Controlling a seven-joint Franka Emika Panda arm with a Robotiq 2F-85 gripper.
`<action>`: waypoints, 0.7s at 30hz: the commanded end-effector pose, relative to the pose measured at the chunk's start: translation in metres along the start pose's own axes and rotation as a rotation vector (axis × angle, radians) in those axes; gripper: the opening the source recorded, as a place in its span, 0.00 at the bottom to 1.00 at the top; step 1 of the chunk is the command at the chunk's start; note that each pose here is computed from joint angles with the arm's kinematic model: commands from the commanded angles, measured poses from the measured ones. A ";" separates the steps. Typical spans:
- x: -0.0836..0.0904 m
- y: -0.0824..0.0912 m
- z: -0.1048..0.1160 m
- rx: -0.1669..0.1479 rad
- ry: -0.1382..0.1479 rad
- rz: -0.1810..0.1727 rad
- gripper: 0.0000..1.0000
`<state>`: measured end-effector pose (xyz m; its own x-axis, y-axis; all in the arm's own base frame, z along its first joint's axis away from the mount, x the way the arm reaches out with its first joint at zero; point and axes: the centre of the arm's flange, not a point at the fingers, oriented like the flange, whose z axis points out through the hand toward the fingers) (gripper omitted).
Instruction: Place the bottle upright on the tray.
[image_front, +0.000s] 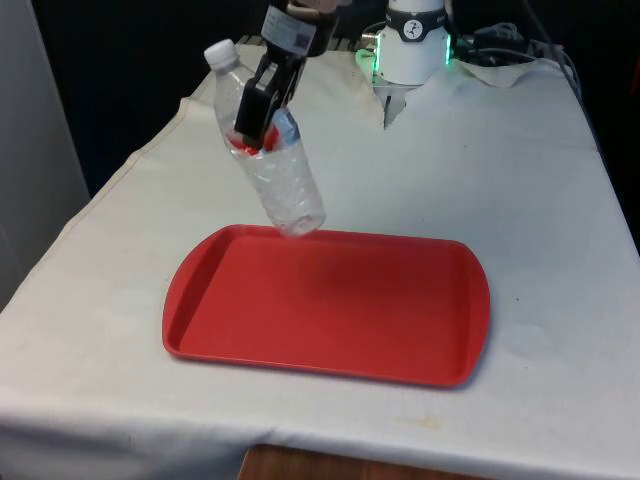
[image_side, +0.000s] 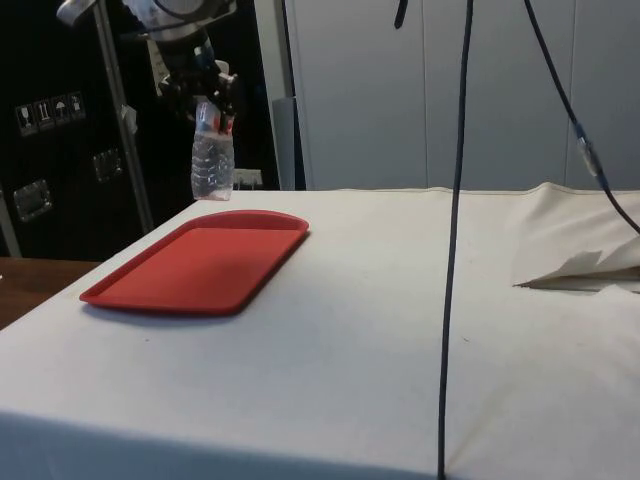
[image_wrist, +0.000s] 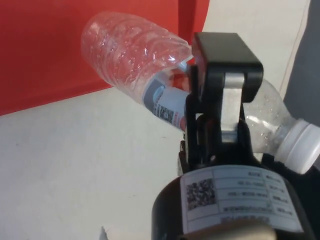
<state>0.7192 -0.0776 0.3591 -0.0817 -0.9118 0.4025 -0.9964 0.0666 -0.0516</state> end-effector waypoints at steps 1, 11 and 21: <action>-0.001 -0.002 0.000 -0.002 0.011 0.011 0.00; -0.007 -0.005 0.007 -0.006 0.060 0.025 0.00; -0.018 -0.009 0.018 -0.018 0.117 0.060 0.00</action>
<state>0.7290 -0.0696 0.3371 -0.1355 -0.8562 0.4985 -0.9907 0.1221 -0.0597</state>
